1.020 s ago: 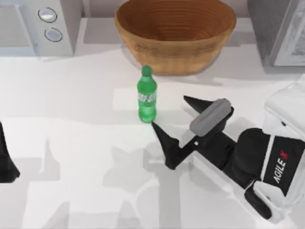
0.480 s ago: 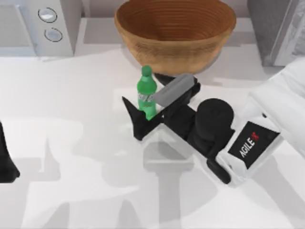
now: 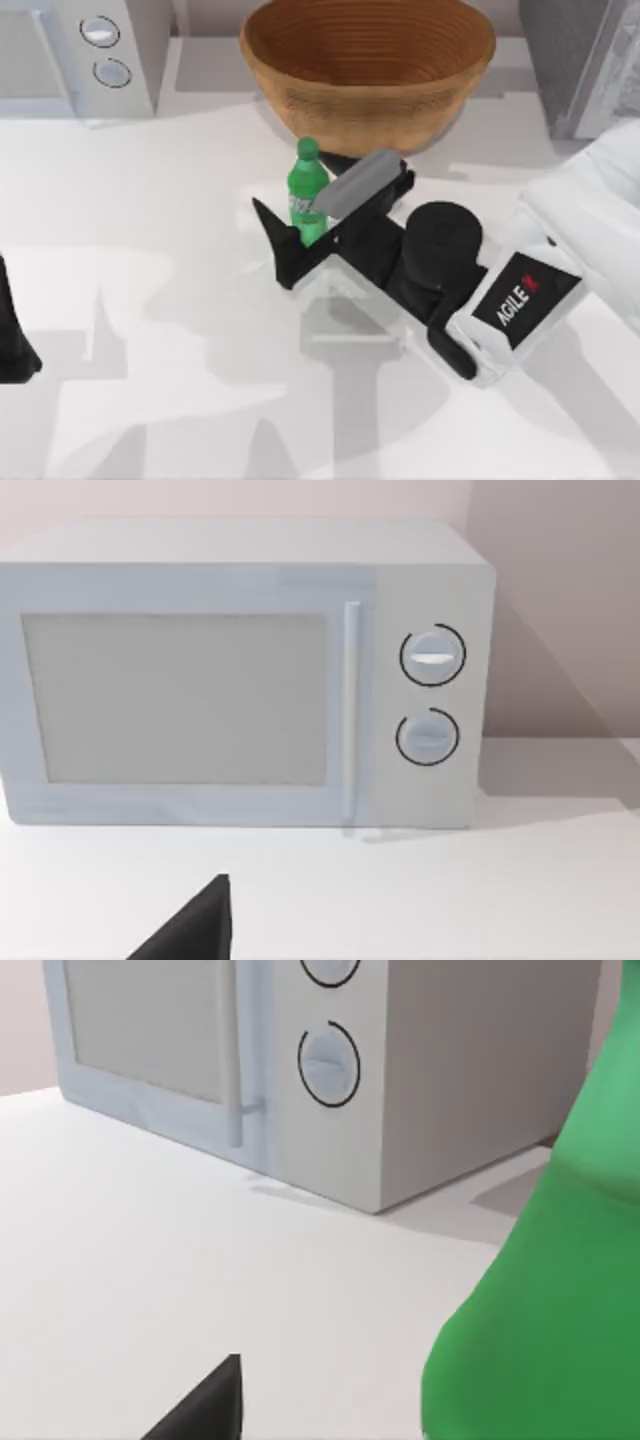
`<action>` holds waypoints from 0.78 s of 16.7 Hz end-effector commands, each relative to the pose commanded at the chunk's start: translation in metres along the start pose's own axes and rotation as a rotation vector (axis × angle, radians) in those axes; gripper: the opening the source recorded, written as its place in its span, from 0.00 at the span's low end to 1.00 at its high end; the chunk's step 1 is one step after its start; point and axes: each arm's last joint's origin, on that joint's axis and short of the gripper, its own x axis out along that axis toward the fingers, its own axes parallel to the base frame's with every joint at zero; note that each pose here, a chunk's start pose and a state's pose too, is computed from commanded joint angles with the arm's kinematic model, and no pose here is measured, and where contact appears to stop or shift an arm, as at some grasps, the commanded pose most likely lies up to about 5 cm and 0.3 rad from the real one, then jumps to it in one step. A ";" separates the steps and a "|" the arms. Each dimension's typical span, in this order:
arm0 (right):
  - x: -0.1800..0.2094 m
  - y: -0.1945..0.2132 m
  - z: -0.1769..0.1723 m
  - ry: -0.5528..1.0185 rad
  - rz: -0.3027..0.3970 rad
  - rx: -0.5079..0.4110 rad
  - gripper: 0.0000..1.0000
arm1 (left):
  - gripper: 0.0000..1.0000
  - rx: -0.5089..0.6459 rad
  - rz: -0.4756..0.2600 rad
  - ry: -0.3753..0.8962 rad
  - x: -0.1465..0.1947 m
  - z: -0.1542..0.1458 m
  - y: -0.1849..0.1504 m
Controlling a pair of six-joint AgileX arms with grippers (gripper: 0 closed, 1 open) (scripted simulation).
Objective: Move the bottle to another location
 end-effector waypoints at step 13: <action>0.000 0.000 0.000 0.000 0.000 0.000 0.00 | 1.00 0.000 0.000 0.000 0.000 0.000 0.000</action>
